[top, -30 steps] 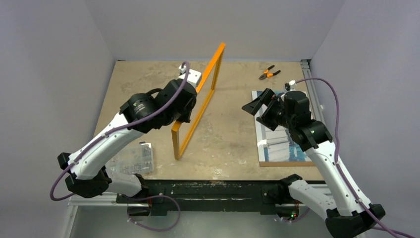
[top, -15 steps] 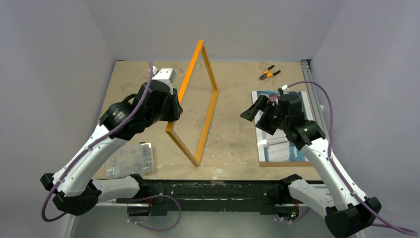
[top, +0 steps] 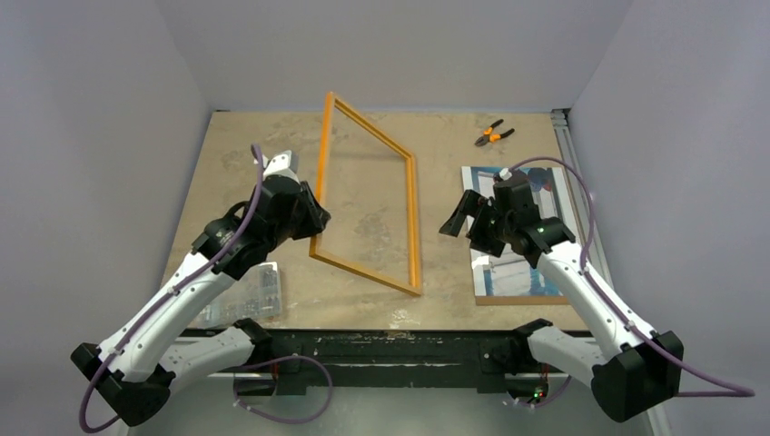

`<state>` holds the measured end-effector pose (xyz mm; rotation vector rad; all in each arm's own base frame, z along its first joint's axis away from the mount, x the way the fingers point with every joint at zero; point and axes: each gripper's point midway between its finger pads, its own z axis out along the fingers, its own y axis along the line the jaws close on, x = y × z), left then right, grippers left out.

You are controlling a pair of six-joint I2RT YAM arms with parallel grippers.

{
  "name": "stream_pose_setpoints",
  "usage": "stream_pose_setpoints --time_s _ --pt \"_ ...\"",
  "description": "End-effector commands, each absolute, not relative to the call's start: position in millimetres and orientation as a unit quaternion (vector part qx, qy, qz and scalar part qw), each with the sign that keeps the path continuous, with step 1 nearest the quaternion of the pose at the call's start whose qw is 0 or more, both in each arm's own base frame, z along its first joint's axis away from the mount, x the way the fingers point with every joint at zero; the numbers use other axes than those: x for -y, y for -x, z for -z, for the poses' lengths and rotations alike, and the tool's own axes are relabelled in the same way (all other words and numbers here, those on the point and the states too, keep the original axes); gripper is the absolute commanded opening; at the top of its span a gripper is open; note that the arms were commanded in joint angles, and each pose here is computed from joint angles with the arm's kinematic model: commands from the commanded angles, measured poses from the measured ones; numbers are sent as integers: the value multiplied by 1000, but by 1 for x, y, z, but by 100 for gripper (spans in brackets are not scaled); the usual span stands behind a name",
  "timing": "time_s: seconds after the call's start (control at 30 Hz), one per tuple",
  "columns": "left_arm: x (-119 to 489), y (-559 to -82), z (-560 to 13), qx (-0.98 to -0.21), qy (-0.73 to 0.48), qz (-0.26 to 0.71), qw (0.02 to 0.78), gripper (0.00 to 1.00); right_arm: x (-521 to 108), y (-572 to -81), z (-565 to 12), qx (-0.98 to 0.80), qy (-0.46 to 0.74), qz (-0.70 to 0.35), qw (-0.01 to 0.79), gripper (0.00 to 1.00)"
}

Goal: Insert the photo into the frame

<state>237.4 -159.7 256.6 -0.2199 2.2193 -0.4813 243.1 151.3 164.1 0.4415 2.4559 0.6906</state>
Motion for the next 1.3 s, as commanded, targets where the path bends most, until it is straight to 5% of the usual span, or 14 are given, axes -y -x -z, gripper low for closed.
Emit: stream_pose_setpoints --time_s 0.0,0.3,0.87,1.0,1.13,1.27 --pt "158 -222 -204 -918 59 162 357 0 -147 -249 -146 -922 -144 -232 273 91" --pt "158 -213 -147 -932 52 153 325 0 -144 -255 -105 -942 -123 -192 247 87" --pt "153 -212 -78 -951 46 111 286 0 -151 -251 -35 -968 -89 -147 180 59" --pt "152 -214 -65 -956 41 93 275 0 -151 -249 -24 -973 -83 -126 174 48" --pt "155 -218 -54 -959 34 85 268 0 -148 -248 -21 -973 -87 -115 178 23" --pt "157 -224 -45 -963 26 70 260 0 -146 -248 -23 -973 -91 -111 182 10"
